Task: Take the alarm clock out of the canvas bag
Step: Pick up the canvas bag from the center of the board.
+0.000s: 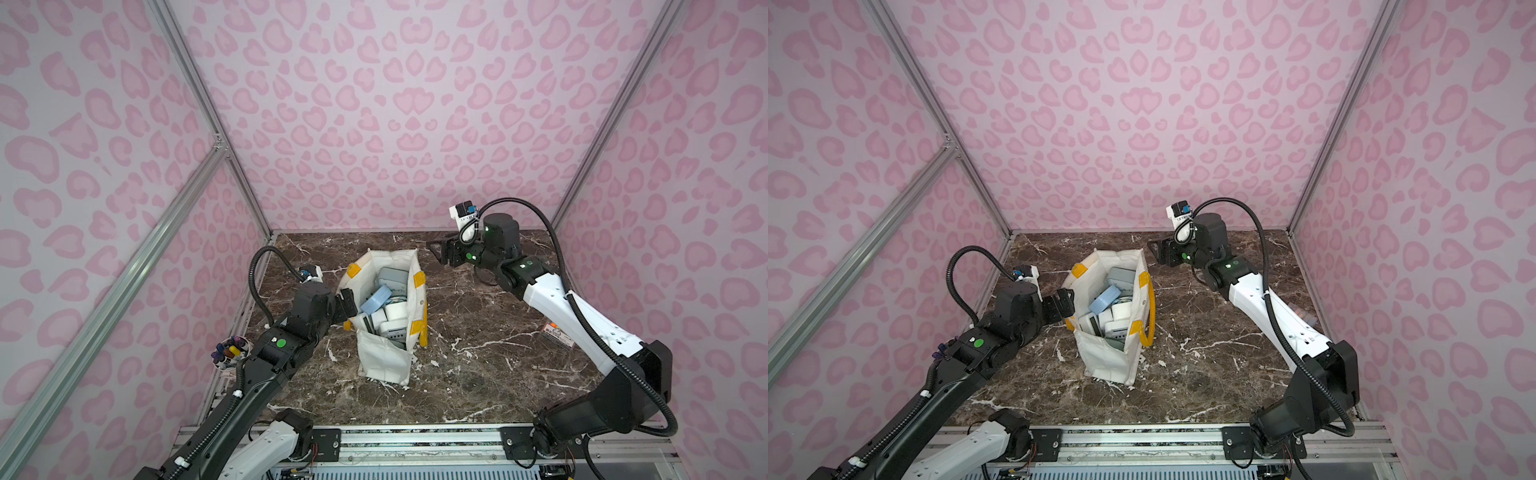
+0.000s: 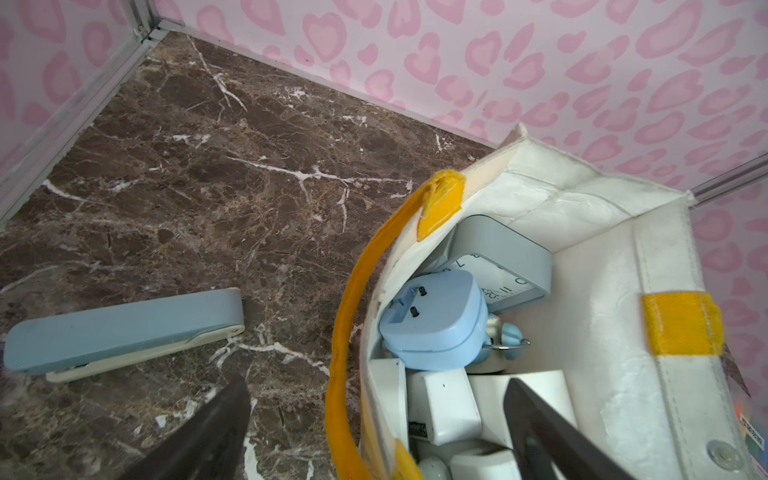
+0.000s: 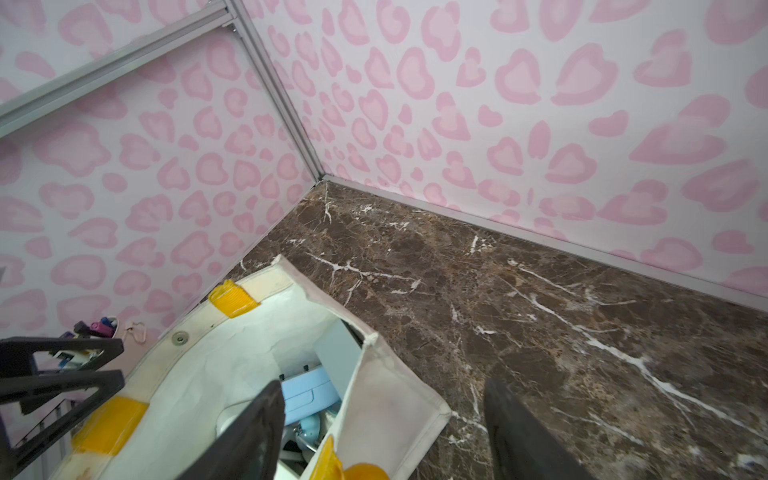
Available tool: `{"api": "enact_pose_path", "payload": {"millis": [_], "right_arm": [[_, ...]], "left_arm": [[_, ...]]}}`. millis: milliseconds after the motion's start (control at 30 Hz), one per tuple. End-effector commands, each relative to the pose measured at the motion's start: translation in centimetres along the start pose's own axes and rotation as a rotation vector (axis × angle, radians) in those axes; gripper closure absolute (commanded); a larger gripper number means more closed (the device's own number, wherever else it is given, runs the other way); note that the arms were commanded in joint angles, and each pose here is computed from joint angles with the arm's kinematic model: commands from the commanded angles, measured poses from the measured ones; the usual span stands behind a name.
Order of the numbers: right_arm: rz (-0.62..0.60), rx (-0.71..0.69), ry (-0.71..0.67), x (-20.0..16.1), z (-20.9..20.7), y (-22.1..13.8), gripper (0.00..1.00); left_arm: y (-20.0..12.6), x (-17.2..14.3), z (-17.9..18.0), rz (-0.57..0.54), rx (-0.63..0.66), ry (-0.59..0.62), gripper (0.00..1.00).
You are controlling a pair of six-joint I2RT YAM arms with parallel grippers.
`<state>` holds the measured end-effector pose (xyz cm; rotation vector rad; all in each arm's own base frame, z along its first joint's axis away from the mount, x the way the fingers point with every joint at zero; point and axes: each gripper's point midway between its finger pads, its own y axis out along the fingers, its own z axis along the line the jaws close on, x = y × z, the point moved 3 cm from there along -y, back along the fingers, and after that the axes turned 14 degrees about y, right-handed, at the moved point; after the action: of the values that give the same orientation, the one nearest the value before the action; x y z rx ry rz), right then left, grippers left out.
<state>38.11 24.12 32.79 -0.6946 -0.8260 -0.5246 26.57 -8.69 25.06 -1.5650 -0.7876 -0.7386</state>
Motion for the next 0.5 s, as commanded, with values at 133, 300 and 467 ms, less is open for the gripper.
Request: {"api": "enact_pose_path", "payload": {"millis": [133, 300, 467], "right_arm": [[0.022, -0.014, -0.025, -1.3, 0.2, 0.5, 0.25], [0.022, -0.019, -0.031, -1.2, 0.2, 0.5, 0.25], [0.024, -0.044, -0.037, -1.3, -0.1, 0.3, 0.25]], "left_arm": [[0.5, -1.5, 0.7, 0.094, 0.066, -0.07, 0.03], [1.3, -1.0, -0.5, 0.114, 0.02, -0.07, 0.03], [2.3, -1.3, -1.7, 0.171, -0.026, -0.069, 0.06]]}}
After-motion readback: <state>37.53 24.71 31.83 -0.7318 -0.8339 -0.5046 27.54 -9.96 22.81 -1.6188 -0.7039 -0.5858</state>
